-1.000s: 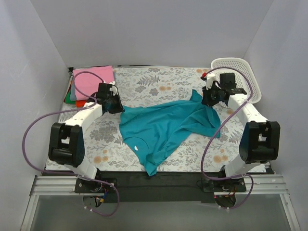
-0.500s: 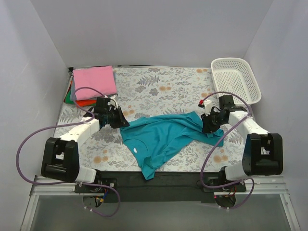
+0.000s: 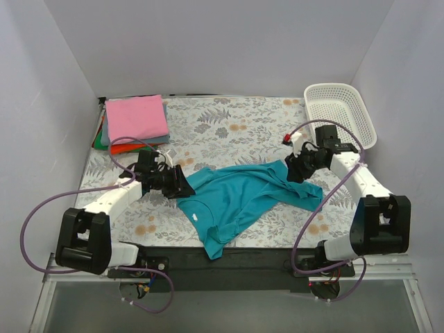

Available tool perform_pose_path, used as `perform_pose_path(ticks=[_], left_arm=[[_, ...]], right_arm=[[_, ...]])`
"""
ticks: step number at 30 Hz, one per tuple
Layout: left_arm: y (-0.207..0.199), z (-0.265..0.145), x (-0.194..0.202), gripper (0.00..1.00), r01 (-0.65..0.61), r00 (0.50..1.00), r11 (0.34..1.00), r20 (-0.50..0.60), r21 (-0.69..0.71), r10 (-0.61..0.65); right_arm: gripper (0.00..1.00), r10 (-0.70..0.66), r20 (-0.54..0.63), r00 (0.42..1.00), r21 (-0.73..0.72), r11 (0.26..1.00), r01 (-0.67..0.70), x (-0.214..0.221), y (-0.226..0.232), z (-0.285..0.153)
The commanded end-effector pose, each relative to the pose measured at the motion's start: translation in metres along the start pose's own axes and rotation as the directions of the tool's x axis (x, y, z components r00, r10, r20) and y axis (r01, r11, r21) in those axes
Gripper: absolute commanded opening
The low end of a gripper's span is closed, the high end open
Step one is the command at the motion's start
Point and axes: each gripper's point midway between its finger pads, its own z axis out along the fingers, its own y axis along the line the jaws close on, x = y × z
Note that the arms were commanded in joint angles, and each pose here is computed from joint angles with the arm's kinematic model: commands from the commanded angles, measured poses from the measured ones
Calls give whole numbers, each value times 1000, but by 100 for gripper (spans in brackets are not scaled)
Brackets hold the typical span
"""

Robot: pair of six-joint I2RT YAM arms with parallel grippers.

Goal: Fold and stack the t-shirts
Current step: Flatten the tshirt out

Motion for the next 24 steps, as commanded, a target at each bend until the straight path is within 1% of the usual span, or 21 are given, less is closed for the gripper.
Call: perform_pose_path(ticks=[1,2,3,4,5,6,7,8,9,11,13,17,24], left_arm=[[-21,-16,3,36,-16,999,999,33,51,15],[-21,-24,-9,36,-36,994,999,106,13,35],[-21,-27,-16,37,-36,989,999,144,-10,37],[-22,-33,-24,38,-31,982,999,184,-34,37],[-23,-39,-31,38,-41,973,998,225,-54,52],[-17,-44,-40,39,-27,961,994,271,-104,55],[-19,-48,-45,39,-23,954,993,295,-116,56],[-19,-50,-48,40,-19,949,992,312,-123,57],[-19,-55,-53,40,-16,938,991,341,-135,62],[-19,-57,-56,40,0,930,991,365,-135,50],[-18,-59,-59,40,13,920,990,390,-143,45],[-12,-57,-57,40,39,917,988,398,-151,25],[-9,-57,-57,40,47,913,987,408,-155,20]], right_arm=[[52,-61,67,996,-50,997,64,-46,8,7],[53,-21,43,999,-43,999,23,-47,5,16],[53,-13,37,999,-28,1000,14,-52,3,21],[53,-43,48,998,-8,999,43,-66,3,28],[53,-36,8,999,29,999,36,-62,-4,37],[53,-13,-1,1000,50,999,13,-66,-5,42],[53,-29,-5,1000,61,998,29,-72,-2,49],[53,-20,-38,999,116,993,25,-70,-11,55],[54,-6,-50,999,141,990,13,-70,-13,59],[54,-21,-74,997,188,981,34,-70,-16,68],[55,-35,-90,995,199,979,53,-70,-12,74],[55,-59,-130,990,264,960,92,-68,-20,82],[52,-71,-176,982,303,945,123,-63,-27,94]])
